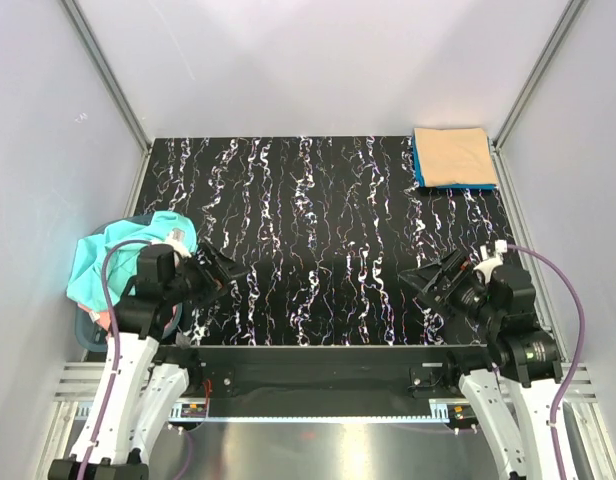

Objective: Fold and stack the t-shirts
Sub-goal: Grab the tshirt from the pile

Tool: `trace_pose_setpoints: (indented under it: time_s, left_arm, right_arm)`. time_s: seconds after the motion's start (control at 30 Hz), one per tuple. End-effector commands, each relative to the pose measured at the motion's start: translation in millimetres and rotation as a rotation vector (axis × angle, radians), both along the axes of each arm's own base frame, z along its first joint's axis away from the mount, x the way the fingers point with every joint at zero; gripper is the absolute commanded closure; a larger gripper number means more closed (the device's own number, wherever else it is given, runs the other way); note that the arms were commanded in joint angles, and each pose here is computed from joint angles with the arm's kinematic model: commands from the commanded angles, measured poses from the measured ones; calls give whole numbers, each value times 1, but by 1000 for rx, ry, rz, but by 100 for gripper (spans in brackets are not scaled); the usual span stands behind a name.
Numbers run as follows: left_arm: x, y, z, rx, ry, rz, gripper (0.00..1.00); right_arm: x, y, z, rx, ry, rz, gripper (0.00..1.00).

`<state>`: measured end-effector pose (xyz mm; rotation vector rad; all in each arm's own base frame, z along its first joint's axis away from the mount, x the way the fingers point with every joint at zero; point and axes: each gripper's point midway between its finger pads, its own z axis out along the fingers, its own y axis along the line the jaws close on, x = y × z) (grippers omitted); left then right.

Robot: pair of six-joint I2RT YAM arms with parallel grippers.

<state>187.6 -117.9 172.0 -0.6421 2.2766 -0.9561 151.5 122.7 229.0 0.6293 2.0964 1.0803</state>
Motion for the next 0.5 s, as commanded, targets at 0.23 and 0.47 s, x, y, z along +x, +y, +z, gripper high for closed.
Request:
trace_pose_setpoints:
  time_s: [0.23,0.47]
  left_arm:
    - [6,74,71,270,-229,340,5]
    - [32,139,62,596,26,557,1]
  right_arm:
    - [-2,-15,6,-72,104,-76,0]
    - [4,-7,13,-97,118,12,0]
